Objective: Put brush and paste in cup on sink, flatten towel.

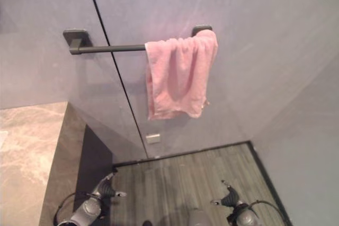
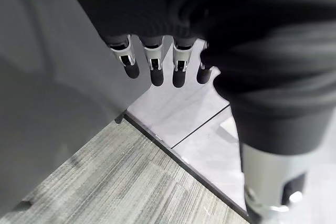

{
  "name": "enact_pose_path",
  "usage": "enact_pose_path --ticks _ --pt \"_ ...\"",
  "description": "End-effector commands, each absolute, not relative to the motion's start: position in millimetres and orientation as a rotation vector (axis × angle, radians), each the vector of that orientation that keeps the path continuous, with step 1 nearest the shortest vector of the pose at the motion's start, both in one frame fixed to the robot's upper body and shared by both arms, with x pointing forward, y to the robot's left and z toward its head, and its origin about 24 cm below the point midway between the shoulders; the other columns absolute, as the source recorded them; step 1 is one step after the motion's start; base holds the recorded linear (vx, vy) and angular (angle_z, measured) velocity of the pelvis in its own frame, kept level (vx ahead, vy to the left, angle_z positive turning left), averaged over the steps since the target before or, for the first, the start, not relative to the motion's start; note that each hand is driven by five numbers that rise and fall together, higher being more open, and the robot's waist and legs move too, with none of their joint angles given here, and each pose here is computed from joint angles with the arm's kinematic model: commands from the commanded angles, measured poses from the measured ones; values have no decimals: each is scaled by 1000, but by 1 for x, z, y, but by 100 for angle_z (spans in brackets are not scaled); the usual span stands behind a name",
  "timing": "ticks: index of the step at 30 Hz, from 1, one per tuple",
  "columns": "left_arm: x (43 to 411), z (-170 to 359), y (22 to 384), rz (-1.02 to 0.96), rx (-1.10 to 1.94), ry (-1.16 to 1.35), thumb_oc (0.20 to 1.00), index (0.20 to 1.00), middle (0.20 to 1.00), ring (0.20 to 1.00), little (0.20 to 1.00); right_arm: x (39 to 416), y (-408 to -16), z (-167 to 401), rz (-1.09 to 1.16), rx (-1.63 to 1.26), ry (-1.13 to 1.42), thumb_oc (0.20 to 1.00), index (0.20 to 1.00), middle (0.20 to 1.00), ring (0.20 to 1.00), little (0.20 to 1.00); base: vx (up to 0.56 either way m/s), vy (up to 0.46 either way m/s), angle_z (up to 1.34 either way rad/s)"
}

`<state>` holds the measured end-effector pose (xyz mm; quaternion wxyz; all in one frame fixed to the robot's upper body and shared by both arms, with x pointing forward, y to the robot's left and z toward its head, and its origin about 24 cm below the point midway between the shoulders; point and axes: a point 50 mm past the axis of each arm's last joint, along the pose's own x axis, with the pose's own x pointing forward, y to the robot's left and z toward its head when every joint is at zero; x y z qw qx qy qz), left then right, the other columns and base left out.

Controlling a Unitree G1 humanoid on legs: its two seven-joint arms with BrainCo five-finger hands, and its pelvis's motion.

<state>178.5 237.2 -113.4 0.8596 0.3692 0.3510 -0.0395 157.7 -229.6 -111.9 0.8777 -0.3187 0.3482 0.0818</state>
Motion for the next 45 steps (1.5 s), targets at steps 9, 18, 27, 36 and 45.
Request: enact_pose_path --ticks 9,18,27,36,45 --pt "204 -82 226 -79 685 510 1000 1000 1000 1000 1000 196 -265 -62 -50 -608 484 1000 1000 1000 1000 1000 83 -79 23" --pt "243 -11 224 -79 598 192 1000 1000 1000 1000 1000 238 -287 1 -154 -522 236 1000 1000 1000 1000 1000 33 -32 5" --pt "282 39 195 -113 373 -14 1000 1000 1000 1000 1000 300 -266 62 -114 -507 11 1000 1000 1000 1000 1000 0 0 -1" --pt "304 60 169 -185 248 -76 1000 1000 1000 1000 1000 327 -235 87 -37 -419 -78 1000 1000 1000 1000 1000 1 1 -1" --pt "323 54 153 -225 173 6 1000 1000 1000 1000 1000 344 -210 87 38 -276 -38 1000 1000 1000 1000 1000 2 4 -7"
